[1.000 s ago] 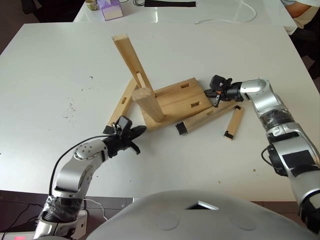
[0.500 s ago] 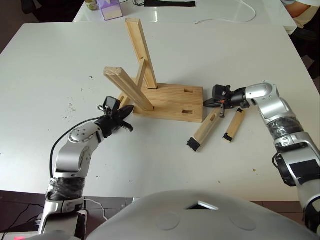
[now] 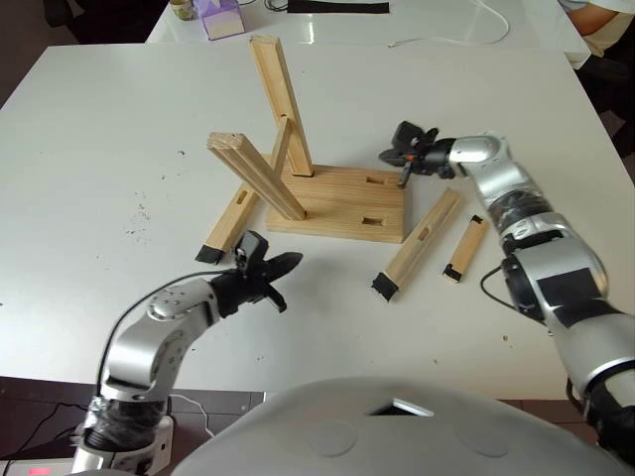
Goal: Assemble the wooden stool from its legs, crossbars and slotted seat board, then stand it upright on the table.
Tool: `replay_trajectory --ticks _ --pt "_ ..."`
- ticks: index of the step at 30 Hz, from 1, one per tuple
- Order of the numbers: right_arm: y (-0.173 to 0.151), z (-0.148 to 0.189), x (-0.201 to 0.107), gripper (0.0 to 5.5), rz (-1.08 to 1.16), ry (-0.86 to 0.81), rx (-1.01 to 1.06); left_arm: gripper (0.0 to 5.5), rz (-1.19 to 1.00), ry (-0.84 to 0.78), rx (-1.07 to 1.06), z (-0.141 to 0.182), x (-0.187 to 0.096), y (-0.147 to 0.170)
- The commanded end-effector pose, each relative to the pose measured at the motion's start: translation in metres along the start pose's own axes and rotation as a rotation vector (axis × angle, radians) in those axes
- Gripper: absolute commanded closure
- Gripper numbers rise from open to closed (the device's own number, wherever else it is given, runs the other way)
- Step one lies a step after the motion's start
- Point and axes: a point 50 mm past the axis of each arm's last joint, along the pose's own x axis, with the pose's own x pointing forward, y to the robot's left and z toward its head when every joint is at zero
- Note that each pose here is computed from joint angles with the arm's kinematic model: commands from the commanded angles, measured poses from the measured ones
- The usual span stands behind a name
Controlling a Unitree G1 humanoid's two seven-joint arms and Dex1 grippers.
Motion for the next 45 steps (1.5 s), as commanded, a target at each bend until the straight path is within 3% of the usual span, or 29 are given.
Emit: replay_trajectory --ticks 1,12,28,34,38,41,45 --pt "0.003 -0.007 0.001 5.49 0.043 0.051 -0.013 5.50 0.074 -0.025 0.023 0.009 0.017 0.010" --pt "0.033 -0.019 -0.025 5.49 0.354 -0.051 0.026 5.50 0.181 -0.082 0.037 0.025 0.027 0.031" --pt "0.081 -0.004 -0.044 5.49 0.376 -0.158 0.132 5.50 0.116 -0.115 0.041 0.036 0.043 0.032" --pt "0.068 -0.002 -0.041 5.49 0.325 -0.152 0.123 5.50 0.210 -0.152 0.025 0.032 0.034 0.041" --pt "0.040 0.002 -0.075 5.49 0.171 -0.186 0.133 5.50 0.310 -0.270 0.019 0.050 0.011 0.050" --pt "0.026 -0.003 -0.127 5.30 0.048 -0.183 0.136 5.50 0.398 -0.398 -0.016 0.060 -0.020 0.044" --pt "0.047 -0.017 -0.160 4.84 -0.036 -0.107 0.231 5.50 0.526 -0.549 -0.151 0.053 -0.048 0.019"
